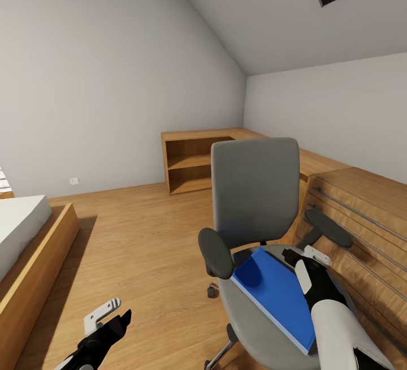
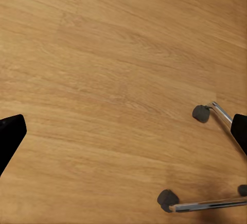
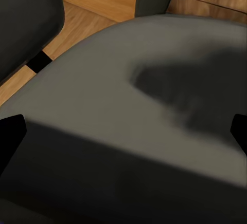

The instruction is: In the bedroom, organize the workspace by keeping the computer under the desk, ensuring the monitor is on the desk, placing the keyboard on the desk next to the monitor, placing the mouse on the desk next to the keyboard, moving the folder from the swivel chair onto the desk next to the mouse, stacking the notebook on top of the folder with the pen on top of the notebook, and positioning the swivel chair next to the desk.

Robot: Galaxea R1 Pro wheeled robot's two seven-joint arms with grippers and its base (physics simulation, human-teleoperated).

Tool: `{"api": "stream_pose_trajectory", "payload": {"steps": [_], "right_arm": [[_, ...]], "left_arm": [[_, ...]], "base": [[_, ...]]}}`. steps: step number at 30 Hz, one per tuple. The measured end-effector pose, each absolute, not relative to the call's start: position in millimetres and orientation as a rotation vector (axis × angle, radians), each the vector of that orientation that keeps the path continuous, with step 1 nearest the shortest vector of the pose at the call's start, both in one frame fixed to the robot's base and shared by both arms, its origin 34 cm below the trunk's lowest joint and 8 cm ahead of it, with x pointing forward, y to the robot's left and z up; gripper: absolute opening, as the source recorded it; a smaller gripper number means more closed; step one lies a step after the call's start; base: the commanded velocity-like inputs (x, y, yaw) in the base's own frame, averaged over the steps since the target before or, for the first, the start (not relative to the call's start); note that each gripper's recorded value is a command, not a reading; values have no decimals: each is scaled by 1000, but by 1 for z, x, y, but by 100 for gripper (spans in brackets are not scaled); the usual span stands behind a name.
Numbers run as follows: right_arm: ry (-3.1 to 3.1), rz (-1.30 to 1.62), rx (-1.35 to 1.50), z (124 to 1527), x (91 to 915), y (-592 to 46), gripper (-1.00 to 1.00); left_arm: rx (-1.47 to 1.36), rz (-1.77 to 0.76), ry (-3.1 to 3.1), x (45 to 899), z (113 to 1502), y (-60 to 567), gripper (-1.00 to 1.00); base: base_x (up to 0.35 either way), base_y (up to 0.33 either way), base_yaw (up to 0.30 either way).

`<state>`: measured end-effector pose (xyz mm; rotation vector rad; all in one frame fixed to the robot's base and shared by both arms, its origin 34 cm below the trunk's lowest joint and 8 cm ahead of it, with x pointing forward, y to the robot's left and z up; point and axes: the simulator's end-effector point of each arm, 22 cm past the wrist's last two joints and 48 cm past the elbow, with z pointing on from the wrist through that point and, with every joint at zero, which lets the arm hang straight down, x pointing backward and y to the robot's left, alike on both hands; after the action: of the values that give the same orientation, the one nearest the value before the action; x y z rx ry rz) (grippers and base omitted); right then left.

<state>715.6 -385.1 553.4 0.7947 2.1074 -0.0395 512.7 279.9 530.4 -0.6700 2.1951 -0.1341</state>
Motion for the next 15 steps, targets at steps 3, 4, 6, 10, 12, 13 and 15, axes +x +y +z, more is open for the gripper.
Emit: {"api": "stream_pose_trajectory", "payload": {"steps": [3,4,6,10,12,13,15], "right_arm": [[2109,-39,794,553,716,-385,100],[2110,-39,794,553,715,-385,100],[2111,-39,793,553,715,-384,100],[2122,-41,793,549,714,-382,100],[2128,-46,794,548,713,-382,100],[2131,-50,796,547,712,-382,100],[2136,-59,801,545,711,-383,100]], "left_arm": [[-670,-133,2195,513,530,280,100],[-670,-133,2195,513,530,280,100],[-670,-133,2195,513,530,280,100],[-669,-129,2195,513,530,281,100],[-669,-127,2195,513,530,281,100],[-668,-127,2195,513,530,281,100],[-668,-126,2195,513,530,281,100]], "base": [[0,0,0],[0,0,0],[0,0,0],[0,0,0],[0,0,0],[0,0,0],[0,0,0]]}}
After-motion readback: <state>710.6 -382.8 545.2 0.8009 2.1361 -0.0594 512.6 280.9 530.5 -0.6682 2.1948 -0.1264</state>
